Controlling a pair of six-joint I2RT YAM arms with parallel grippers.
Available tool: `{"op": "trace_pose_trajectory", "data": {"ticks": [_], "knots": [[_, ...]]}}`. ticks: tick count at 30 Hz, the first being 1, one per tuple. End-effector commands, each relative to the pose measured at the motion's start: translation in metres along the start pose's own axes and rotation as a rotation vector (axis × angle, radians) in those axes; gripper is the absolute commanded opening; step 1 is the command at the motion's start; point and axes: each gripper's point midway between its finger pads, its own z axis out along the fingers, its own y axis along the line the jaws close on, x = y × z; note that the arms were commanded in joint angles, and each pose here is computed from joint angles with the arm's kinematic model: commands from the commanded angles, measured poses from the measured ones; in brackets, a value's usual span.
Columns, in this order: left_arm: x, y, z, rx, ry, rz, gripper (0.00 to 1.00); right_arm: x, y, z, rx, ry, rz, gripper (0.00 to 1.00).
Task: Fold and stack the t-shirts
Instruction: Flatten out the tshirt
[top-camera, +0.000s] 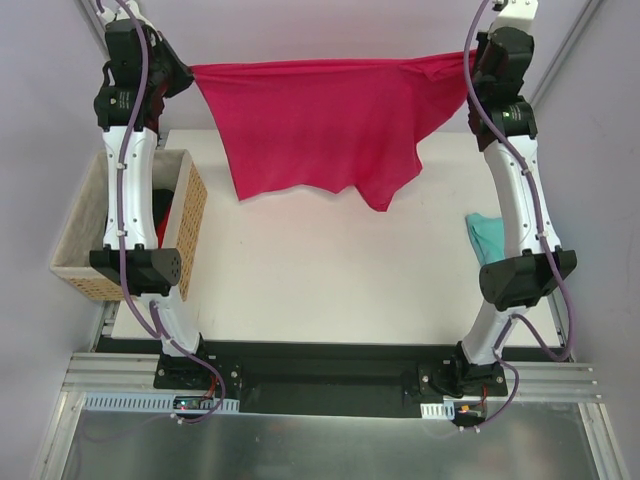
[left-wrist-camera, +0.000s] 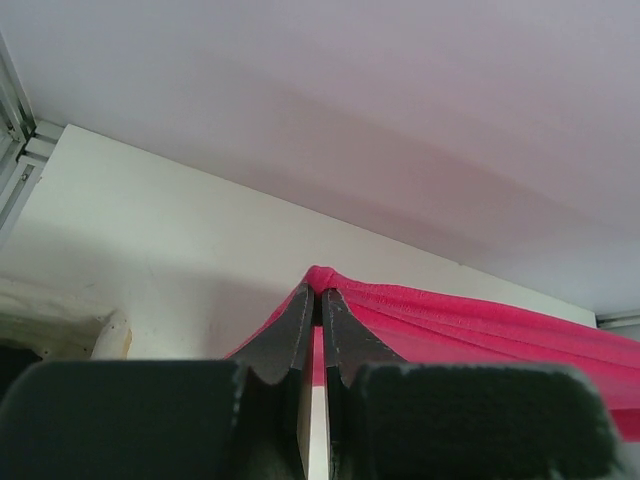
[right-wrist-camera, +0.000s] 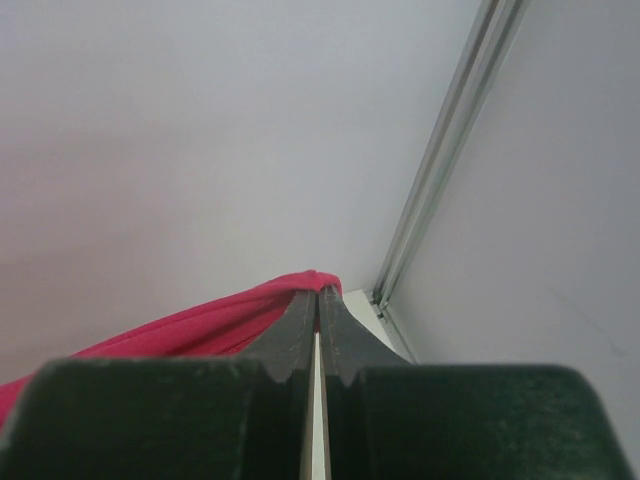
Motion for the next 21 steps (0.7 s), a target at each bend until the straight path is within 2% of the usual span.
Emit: {"op": "trace_pose_trajectory", "data": {"ticks": [1, 10, 21], "knots": [[-0.028, 0.037, 0.011, -0.127, -0.108, -0.019, 0.0, -0.014, -0.032, 0.009, 0.094, -0.025, 0.078, 0.01], [-0.024, 0.032, 0.034, -0.081, -0.095, -0.047, 0.0, -0.005, -0.014, 0.02, 0.041, -0.002, 0.103, 0.01], [-0.023, 0.025, 0.04, -0.038, -0.085, -0.058, 0.0, -0.01, -0.01, 0.02, 0.018, -0.011, 0.119, 0.01]]}}
